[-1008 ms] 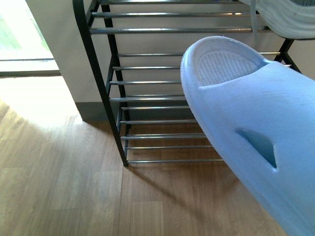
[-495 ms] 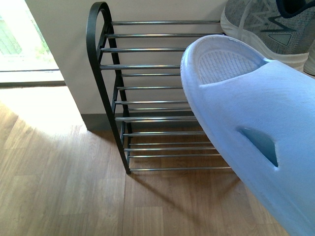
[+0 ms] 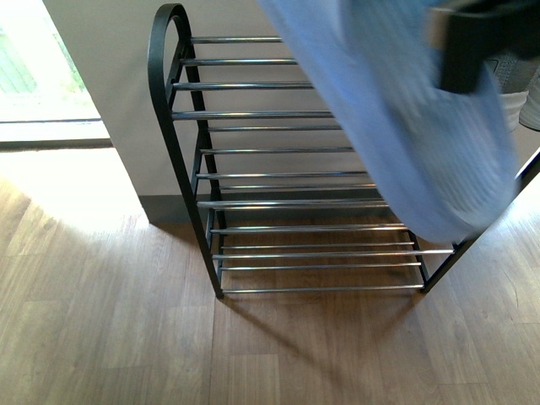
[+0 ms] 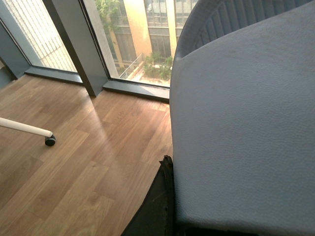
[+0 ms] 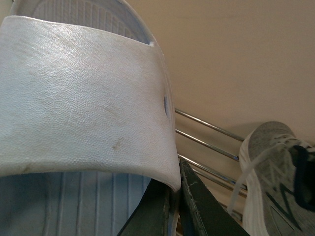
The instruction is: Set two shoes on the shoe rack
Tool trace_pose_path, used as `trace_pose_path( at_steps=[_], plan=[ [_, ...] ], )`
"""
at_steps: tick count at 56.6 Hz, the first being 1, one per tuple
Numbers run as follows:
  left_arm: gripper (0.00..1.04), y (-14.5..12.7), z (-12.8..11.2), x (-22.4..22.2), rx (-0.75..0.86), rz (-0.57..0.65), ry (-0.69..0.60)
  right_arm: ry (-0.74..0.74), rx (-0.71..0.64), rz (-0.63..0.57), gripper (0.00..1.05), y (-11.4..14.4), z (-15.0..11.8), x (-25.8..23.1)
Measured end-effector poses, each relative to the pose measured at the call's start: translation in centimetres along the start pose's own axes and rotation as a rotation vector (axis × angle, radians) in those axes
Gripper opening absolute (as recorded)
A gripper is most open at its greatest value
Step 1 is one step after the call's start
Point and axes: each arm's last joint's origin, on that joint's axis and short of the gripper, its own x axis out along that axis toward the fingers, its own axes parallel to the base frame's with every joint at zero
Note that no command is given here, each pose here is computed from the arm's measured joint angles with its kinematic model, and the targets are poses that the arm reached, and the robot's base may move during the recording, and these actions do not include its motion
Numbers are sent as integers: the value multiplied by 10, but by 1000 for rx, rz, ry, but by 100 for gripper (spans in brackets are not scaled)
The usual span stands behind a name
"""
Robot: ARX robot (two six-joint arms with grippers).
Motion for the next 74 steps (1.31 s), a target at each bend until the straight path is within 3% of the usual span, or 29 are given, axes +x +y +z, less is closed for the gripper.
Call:
trace_pose_path(
  at_steps=[15,32,48,62,74],
  plan=[
    [2,0,0,0,0,0,0,143,-60,9,2,11,-15,79],
    [2,0,0,0,0,0,0,254,-131,-55,2,-1,-31,148],
    [2,0,0,0,0,0,0,389,-173,-173,2,-39,-53,196],
    [2,0,0,0,0,0,0,456,-172,-341,2,-97,-54,222],
    [2,0,0,0,0,0,0,494,-173,-361,2,-106,-53,222]
  ],
)
